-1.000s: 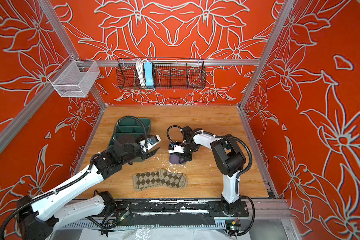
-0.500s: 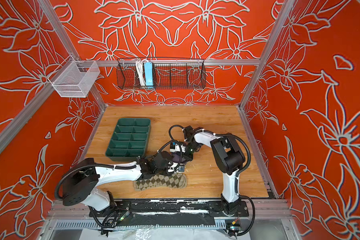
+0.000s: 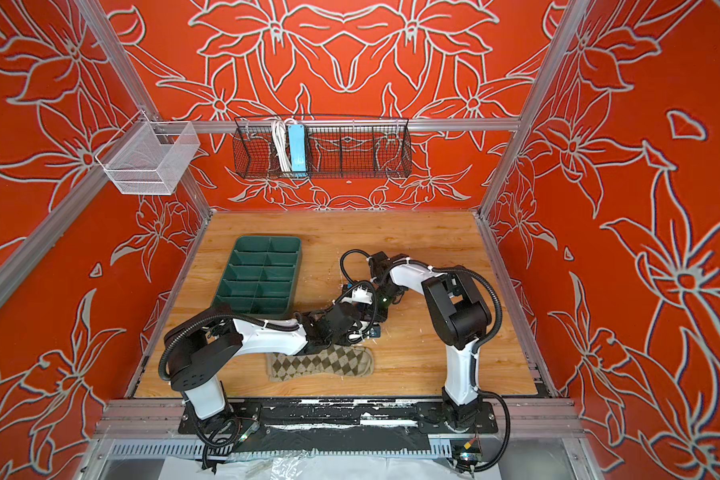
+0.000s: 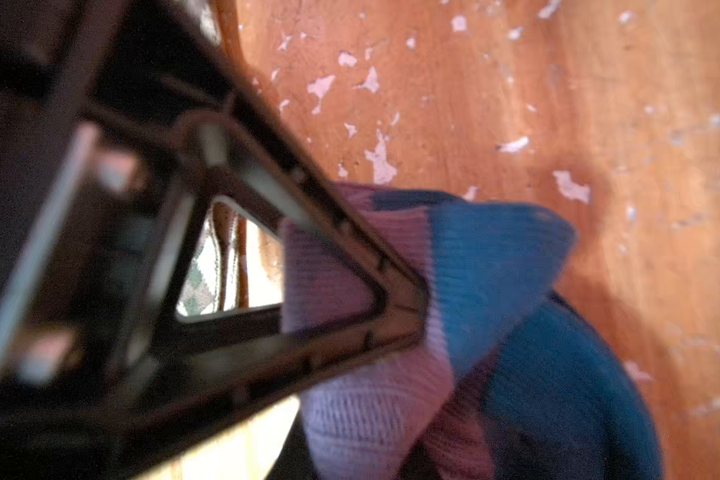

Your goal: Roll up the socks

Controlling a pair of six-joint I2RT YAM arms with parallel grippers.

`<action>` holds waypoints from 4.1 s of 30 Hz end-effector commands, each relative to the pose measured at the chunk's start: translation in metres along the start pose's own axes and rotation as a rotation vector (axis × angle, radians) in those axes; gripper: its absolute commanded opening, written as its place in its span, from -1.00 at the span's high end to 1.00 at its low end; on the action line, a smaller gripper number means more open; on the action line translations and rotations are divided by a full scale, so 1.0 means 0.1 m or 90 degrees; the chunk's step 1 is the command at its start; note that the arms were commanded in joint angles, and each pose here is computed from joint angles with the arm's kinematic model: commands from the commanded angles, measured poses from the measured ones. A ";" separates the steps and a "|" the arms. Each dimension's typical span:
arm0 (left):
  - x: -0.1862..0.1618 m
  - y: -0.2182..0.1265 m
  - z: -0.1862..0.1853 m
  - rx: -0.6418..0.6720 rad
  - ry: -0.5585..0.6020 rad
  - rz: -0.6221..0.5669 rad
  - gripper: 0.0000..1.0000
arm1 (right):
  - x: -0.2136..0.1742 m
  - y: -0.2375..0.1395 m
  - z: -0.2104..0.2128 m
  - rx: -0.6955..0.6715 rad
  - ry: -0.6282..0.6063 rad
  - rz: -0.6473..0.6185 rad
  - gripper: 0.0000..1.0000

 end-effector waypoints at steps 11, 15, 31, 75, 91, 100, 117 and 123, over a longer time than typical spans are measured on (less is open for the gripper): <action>-0.19 -0.06 -0.19 -0.210 -0.017 0.107 0.69 | -0.15 -0.98 -0.07 -0.289 0.102 -0.259 0.09; -0.19 -0.10 -0.15 -0.284 -0.042 0.101 0.69 | -0.29 -1.46 -0.04 -0.398 0.174 -0.411 0.08; -0.28 0.35 0.35 -0.661 -0.295 0.189 0.62 | -0.32 -1.74 1.13 -0.523 -0.079 -0.478 -0.16; -0.24 0.46 0.80 -0.631 -0.373 0.147 0.27 | -0.10 0.39 0.54 -0.482 -0.362 0.101 0.80; -0.56 -0.42 1.57 -0.099 -0.469 0.061 -0.10 | -0.09 0.23 0.54 -0.280 -0.219 0.082 0.95; -0.95 -1.20 1.74 0.276 -0.514 0.077 -0.28 | -0.03 0.15 0.43 -0.063 -0.133 0.074 0.92; -0.56 -1.52 0.73 0.125 -0.060 -0.103 -0.37 | 0.03 0.17 -0.01 0.032 -0.025 0.086 0.88; -0.19 -1.01 0.33 0.051 0.094 -0.046 -0.37 | 0.05 0.16 -0.07 0.068 -0.006 0.087 0.89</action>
Point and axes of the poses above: each gripper's point midway between its finger pads, its own y axis out along the fingers, its own z axis along the line the jaws close on, x = y × z, the point moved 10 cm from there along -y, back along the fingers, and after that the axes turned 3 degrees about y, right-handed, at the moved point
